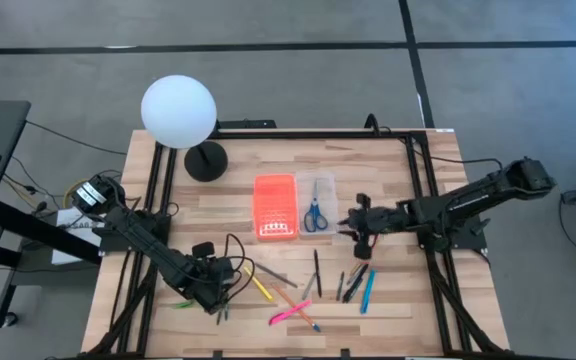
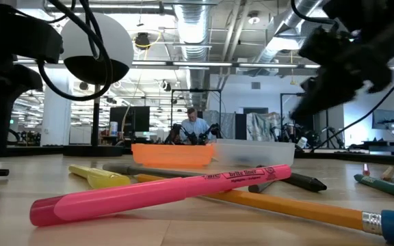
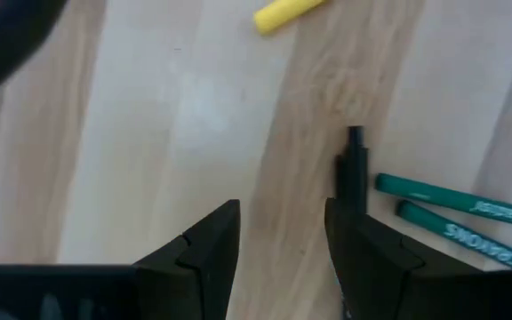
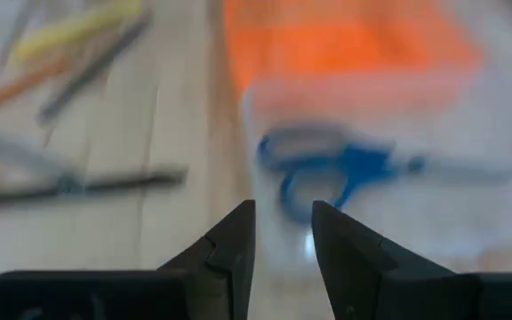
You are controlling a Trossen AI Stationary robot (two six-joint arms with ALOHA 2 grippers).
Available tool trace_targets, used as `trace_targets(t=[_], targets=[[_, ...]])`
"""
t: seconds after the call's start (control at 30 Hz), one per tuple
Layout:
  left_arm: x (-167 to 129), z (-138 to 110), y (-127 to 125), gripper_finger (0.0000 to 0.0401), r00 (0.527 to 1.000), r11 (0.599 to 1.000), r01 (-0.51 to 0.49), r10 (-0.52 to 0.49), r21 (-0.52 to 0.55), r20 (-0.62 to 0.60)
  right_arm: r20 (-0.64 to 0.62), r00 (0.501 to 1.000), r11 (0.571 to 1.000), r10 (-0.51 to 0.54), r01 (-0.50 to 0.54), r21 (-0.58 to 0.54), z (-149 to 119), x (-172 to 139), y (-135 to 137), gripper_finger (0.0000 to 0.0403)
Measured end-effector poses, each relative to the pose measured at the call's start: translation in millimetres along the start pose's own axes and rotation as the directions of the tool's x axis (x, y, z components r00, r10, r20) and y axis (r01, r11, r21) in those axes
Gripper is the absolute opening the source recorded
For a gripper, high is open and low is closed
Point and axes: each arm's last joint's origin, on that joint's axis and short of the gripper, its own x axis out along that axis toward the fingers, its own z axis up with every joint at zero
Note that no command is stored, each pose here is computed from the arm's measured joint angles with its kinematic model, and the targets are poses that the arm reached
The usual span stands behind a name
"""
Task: Pick & place school supplies into a supply box
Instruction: Put the pink pencil into the orange supply box
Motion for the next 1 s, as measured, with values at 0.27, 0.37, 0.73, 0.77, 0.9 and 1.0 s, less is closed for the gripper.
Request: trace_targets(t=[0.27,0.37,0.73,0.77,0.9,1.0], targets=[[0.1,0.0,1.2,0.0162,1.000,1.000,-0.020,0.020,0.019,0.011,-0.307,0.952,0.997,-0.012,-0.013,-0.081,2.6,-22.4,19.2,0.0107],[0.1,0.6,1.5,0.0162,0.999,0.999,-0.032,0.032,0.012,0.028,-0.347,0.938,0.995,0.015,-0.049,-0.090,-0.8,-24.6,21.6,0.0107],[-0.1,1.5,1.7,0.0162,0.998,0.999,-0.044,0.044,-0.016,0.052,-0.535,0.844,0.980,-0.049,-0.064,-0.191,-20.9,-6.8,25.2,0.0107],[-0.1,1.5,1.7,0.0162,0.998,0.999,-0.043,0.044,-0.017,0.052,-0.551,0.833,0.978,-0.056,-0.065,-0.197,-23.1,-3.6,25.9,0.0107],[-0.1,1.5,1.6,0.0162,0.998,0.999,-0.042,0.043,-0.020,0.051,-0.605,0.794,0.976,-0.064,-0.077,-0.204,-30.4,6.6,28.2,0.0107],[-0.1,1.5,1.6,0.0162,0.998,0.999,-0.043,0.044,-0.019,0.052,-0.629,0.774,0.975,-0.074,-0.075,-0.207,-33.0,12.2,28.5,0.0107]])
